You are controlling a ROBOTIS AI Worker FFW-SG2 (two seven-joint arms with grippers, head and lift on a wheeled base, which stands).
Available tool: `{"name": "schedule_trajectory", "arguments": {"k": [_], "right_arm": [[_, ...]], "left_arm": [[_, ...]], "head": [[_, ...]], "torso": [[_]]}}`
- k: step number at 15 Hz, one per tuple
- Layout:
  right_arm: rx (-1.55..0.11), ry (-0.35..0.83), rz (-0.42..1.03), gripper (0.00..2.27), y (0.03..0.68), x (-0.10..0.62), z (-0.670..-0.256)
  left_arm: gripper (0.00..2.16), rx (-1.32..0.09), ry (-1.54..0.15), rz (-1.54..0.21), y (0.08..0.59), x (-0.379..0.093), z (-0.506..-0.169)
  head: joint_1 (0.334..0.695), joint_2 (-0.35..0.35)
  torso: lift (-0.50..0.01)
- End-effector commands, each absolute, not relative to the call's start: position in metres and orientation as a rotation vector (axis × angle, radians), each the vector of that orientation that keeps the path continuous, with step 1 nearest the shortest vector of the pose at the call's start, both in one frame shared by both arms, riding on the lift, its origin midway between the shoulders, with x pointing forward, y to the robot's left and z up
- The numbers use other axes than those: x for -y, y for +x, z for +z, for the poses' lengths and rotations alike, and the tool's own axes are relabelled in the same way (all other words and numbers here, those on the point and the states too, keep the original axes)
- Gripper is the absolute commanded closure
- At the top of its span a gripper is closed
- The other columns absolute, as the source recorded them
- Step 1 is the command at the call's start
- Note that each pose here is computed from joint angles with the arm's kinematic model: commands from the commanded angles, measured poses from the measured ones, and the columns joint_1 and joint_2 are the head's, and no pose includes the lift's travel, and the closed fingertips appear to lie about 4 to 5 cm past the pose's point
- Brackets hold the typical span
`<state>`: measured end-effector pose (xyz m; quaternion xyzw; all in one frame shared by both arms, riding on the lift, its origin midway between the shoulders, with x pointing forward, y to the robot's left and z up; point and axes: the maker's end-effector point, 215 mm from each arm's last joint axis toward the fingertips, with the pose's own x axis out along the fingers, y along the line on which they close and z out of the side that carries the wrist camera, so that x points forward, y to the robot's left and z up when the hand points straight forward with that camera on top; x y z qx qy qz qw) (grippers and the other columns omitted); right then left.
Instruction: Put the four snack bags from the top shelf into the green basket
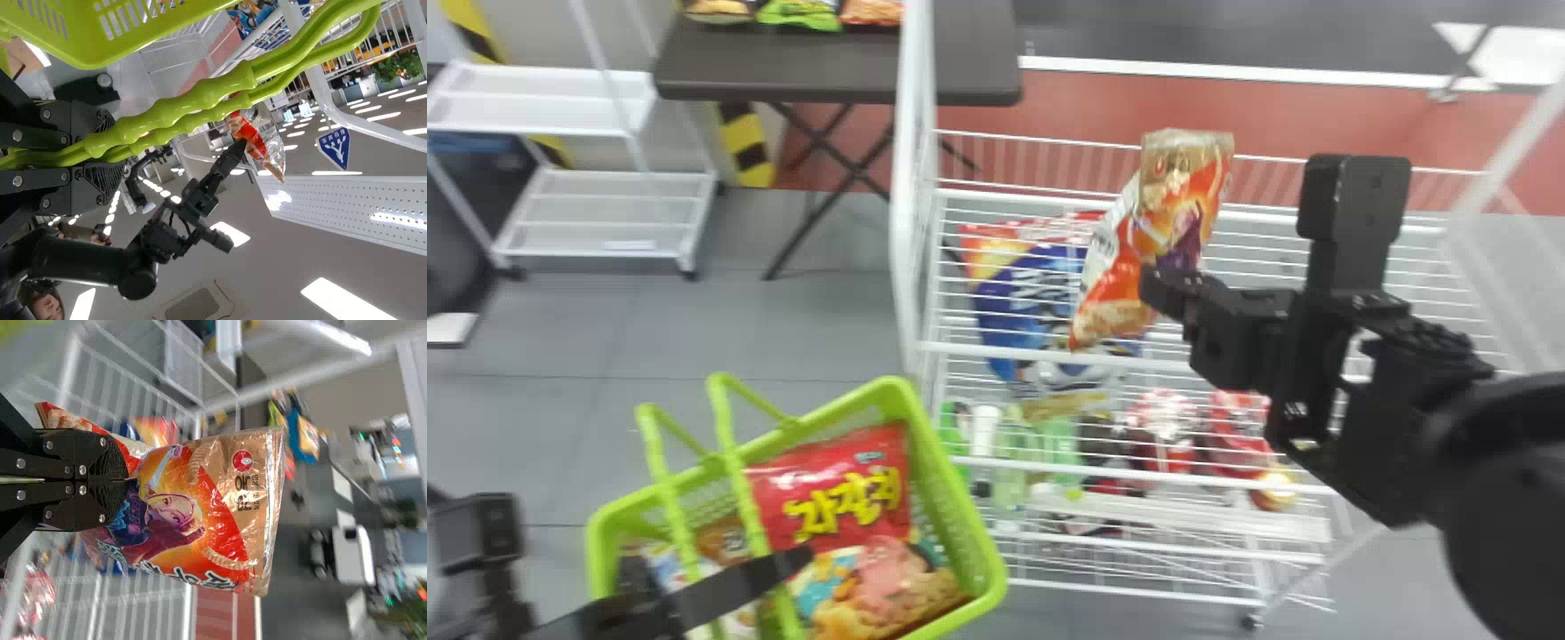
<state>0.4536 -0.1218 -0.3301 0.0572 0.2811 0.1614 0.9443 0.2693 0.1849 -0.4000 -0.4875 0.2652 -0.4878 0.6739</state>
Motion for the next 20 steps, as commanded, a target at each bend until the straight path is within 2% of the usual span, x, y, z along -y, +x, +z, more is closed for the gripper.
{"name": "schedule_trajectory", "arguments": {"k": [1,6,7,9,13,19,20], "right_arm": [[-0.69,0.124,0.499,2.25,0.408,0.06,-0.345],[-0.762,0.134,0.709,2.25,0.355,-0.01,-0.341],[-0.766,0.132,0.739,2.25,0.348,-0.02,-0.339],[-0.78,0.125,0.784,2.25,0.338,-0.038,-0.341],[-0.827,0.14,0.848,2.25,0.322,-0.058,-0.351],[-0.979,0.088,0.845,2.25,0.309,-0.056,-0.399],[-0.991,0.079,0.846,2.12,0.312,-0.056,-0.404]], "left_arm": [[2.15,-0.588,-1.104,-1.106,0.272,-0.185,-0.399],[2.15,-0.585,-1.108,-1.106,0.277,-0.186,-0.399],[2.15,-0.585,-1.108,-1.106,0.277,-0.186,-0.399],[2.15,-0.582,-1.109,-1.108,0.278,-0.186,-0.398],[2.15,-0.583,-1.114,-1.107,0.28,-0.186,-0.4],[2.15,-0.579,-1.115,-1.108,0.28,-0.187,-0.398],[2.15,-0.579,-1.115,-1.108,0.28,-0.187,-0.398]], "head": [[0.695,0.101],[0.695,0.265],[0.695,0.315],[0.695,0.35],[0.695,0.35],[0.695,0.35],[0.695,0.35]], "torso": [[0.0],[0.0],[0.0],[0.0],[0.0],[0.0],[0.0]]}}
